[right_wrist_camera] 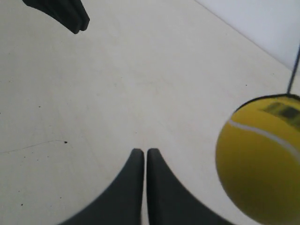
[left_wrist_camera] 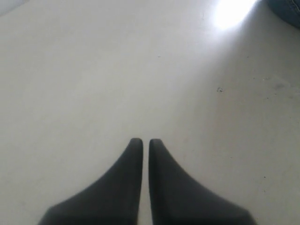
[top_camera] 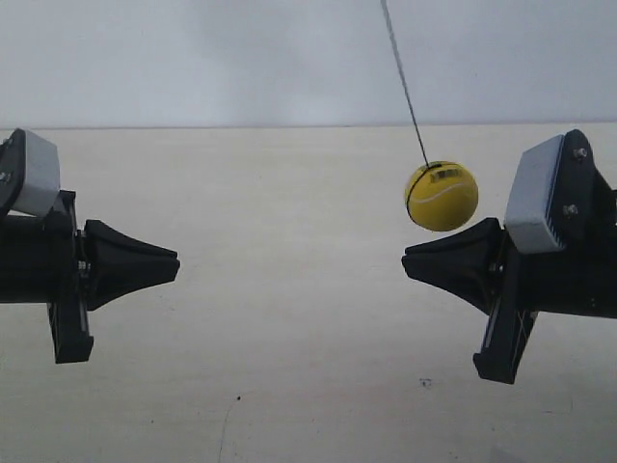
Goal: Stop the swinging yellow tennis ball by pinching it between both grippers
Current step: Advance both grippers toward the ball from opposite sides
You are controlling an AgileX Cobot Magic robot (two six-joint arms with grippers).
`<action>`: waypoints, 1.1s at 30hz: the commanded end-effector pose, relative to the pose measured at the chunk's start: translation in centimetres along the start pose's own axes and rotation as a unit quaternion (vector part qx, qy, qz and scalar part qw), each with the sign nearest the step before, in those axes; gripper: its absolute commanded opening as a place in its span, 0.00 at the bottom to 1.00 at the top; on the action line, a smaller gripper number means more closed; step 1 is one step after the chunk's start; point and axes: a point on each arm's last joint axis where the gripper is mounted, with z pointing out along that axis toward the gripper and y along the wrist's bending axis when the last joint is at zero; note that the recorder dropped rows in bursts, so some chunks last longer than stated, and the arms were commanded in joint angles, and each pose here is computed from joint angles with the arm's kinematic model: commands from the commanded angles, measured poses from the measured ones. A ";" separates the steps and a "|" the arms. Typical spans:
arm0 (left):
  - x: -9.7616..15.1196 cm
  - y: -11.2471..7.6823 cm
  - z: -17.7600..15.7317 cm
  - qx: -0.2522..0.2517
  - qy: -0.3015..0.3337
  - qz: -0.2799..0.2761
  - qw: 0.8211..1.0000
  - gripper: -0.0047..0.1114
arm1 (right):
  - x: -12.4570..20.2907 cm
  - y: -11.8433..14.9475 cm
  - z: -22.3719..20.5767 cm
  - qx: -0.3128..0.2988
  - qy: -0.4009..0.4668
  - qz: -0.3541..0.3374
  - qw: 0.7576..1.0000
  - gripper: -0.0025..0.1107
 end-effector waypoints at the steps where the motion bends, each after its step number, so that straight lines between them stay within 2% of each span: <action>1: -0.9 1.0 -0.1 -0.024 -0.005 0.010 1.000 0.08 | -0.3 -0.3 0.0 0.006 -0.008 -0.008 1.000 0.02; 8: -1.6 1.7 -0.1 -0.022 0.000 0.011 1.000 0.08 | -0.4 -0.6 0.0 0.016 -0.008 -0.009 1.000 0.02; 24: -1.5 1.8 -0.1 -0.026 0.005 0.012 1.000 0.08 | -1.2 -1.1 0.1 0.017 -0.022 -0.028 0.999 0.02; 33: -2.3 2.4 -0.2 -0.033 -0.003 0.025 0.999 0.08 | -1.5 -2.2 0.1 0.055 -0.011 -0.028 0.998 0.02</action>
